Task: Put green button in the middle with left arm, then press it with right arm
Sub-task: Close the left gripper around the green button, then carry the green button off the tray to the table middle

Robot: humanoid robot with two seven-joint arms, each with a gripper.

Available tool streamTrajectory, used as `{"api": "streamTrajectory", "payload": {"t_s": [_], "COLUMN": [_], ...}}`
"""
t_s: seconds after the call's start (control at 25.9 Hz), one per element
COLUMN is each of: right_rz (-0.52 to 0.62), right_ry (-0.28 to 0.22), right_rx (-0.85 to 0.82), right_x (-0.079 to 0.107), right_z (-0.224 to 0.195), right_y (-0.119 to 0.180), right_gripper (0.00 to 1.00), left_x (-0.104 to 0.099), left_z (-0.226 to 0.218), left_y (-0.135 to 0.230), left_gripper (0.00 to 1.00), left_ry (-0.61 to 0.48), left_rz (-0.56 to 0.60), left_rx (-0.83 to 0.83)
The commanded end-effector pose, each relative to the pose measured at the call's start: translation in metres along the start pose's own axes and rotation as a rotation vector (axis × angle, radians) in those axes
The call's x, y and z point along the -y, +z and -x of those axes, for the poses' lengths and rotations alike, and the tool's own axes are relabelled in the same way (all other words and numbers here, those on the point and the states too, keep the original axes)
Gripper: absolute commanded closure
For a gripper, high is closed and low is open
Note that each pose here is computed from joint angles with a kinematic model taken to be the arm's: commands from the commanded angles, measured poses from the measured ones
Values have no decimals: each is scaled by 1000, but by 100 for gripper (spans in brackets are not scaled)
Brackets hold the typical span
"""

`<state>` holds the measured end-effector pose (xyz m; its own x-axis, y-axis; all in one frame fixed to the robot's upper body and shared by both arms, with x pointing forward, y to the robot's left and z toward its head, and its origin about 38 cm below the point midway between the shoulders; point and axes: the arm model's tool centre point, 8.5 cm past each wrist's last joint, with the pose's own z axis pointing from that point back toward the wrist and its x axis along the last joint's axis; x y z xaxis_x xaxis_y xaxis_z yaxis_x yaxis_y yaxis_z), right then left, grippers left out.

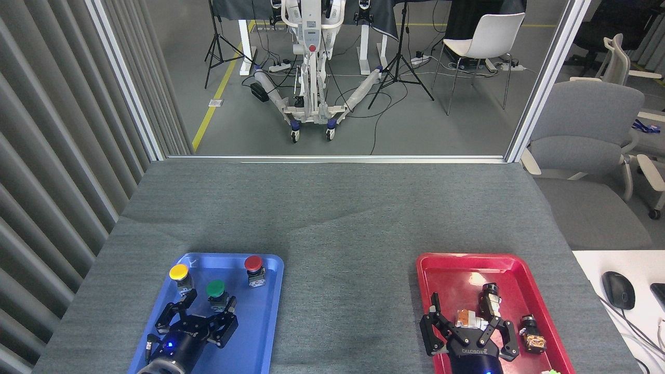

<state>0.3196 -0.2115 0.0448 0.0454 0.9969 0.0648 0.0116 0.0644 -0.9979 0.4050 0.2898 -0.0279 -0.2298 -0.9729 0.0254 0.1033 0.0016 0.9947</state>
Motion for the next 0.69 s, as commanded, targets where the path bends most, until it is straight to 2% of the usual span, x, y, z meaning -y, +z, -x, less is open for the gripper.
{"api": "streamTrajectory", "payload": {"t_s": [0.0, 0.12, 0.23, 0.35, 0.54, 0.66], "right_rz": [-3, -4, -2, -7, -13, -4], "right_ry": [29, 48, 99, 87, 61, 55], "right_rx": [18, 30, 31, 30, 30, 36], "right_x": [-1, -2, -3, -4, -5, -5], "right_z": [-3, -4, -5, -4, 0, -1], "right_y": [1, 2, 4, 5, 4, 7], "right_gripper": [0, 0, 0, 1, 1, 1], "left_x": [6, 12, 15, 15, 13, 11], "left_z": [0, 1, 4, 2, 6, 13], "left_y": [-6, -8, -10, -10, -7, -5], "left_gripper": [0, 4, 23, 38, 73, 85], "left_ry": [14, 23, 29, 30, 14, 4], "left_rz": [24, 49, 65, 62, 45, 44], "left_rx": [-11, -22, -30, -28, -17, -4]}}
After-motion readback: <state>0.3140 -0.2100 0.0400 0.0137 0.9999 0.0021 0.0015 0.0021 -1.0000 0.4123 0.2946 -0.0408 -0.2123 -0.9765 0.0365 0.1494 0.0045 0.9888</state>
